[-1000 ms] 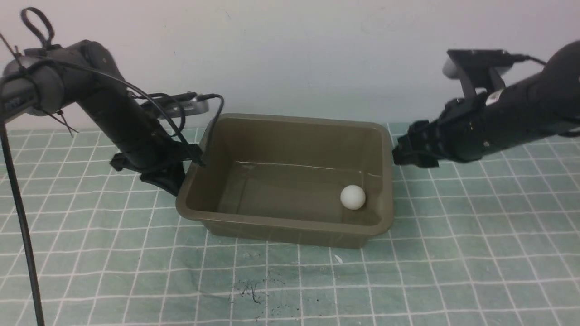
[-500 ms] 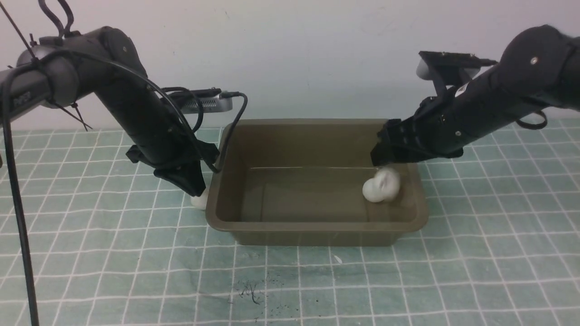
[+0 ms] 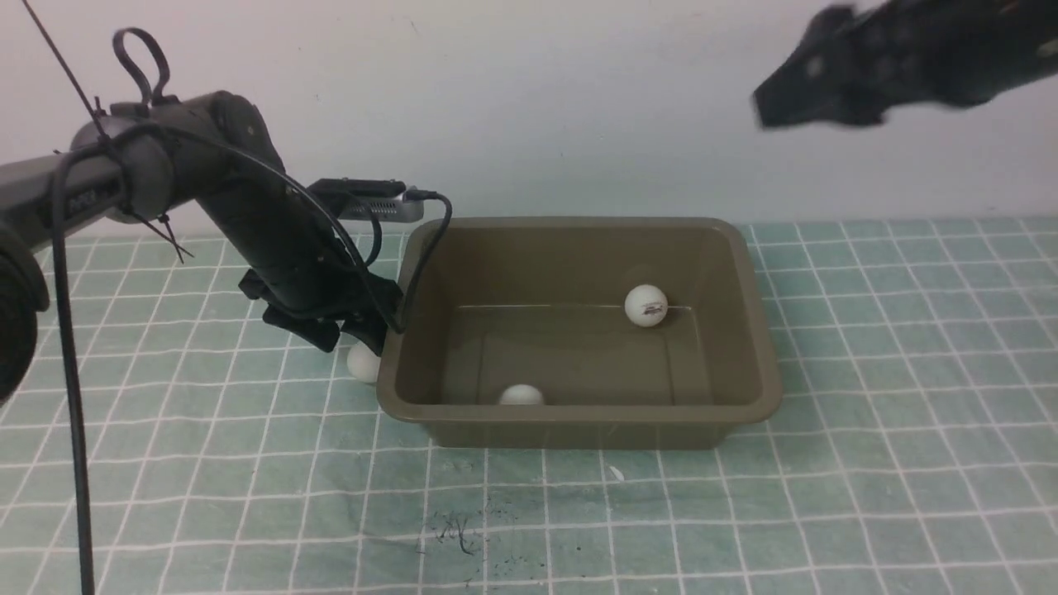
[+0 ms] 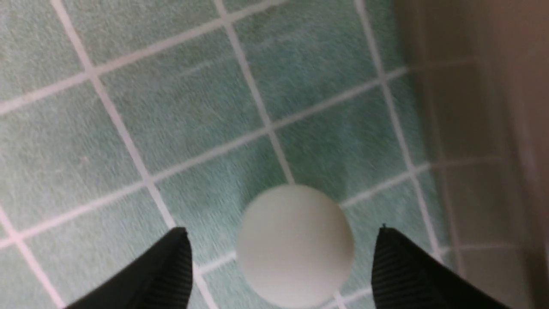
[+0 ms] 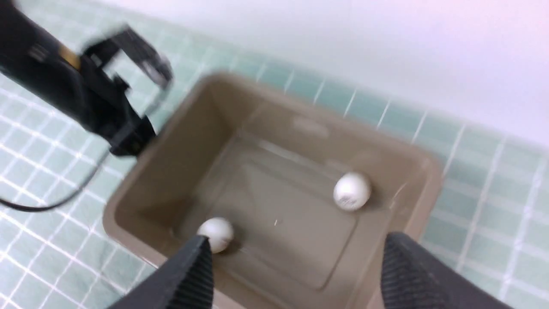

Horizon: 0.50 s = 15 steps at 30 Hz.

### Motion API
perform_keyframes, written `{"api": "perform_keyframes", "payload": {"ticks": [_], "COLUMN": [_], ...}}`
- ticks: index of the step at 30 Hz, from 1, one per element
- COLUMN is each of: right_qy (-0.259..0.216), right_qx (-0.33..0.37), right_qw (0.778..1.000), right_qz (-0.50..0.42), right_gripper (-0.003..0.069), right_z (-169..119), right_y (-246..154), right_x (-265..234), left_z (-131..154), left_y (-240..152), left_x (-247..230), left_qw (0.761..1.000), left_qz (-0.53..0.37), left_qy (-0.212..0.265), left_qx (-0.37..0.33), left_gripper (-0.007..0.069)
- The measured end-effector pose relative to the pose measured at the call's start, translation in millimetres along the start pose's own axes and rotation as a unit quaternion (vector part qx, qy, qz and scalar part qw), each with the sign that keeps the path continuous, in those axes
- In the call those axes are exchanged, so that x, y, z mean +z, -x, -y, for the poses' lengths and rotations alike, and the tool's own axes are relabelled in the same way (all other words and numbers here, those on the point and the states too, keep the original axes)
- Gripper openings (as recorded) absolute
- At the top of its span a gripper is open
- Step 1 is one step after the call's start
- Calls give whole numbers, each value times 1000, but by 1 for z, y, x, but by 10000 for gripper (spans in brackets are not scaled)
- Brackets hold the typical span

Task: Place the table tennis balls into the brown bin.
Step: 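Reach for and grasp a ping pong ball on the table beside the basket, then drop the ball into the bin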

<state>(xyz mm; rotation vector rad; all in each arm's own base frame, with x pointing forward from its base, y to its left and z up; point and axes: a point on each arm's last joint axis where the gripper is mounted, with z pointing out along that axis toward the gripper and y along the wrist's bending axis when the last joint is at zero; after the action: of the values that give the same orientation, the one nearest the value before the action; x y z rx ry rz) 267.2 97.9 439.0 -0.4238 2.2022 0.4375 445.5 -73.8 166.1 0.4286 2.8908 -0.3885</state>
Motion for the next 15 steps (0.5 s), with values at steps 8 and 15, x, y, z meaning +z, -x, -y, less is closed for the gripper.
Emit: {"api": "perform_keyframes", "payload": {"ticks": [8, 15], "right_qy": [-23, -46], "right_qx": [-14, -17], "right_qw": [996, 985], "right_qz": [85, 168], "right_gripper": [411, 151], "right_z": [-17, -34], "right_y": [-6, -53], "right_x": [-84, -173], "left_z": [-4, 11], "left_y": [-4, 8], "left_x": [2, -84], "left_qw": [1000, 998], "left_qz": [-27, 57], "left_qy": [13, 23], "left_qx": [4, -2], "left_gripper": [334, 334]}}
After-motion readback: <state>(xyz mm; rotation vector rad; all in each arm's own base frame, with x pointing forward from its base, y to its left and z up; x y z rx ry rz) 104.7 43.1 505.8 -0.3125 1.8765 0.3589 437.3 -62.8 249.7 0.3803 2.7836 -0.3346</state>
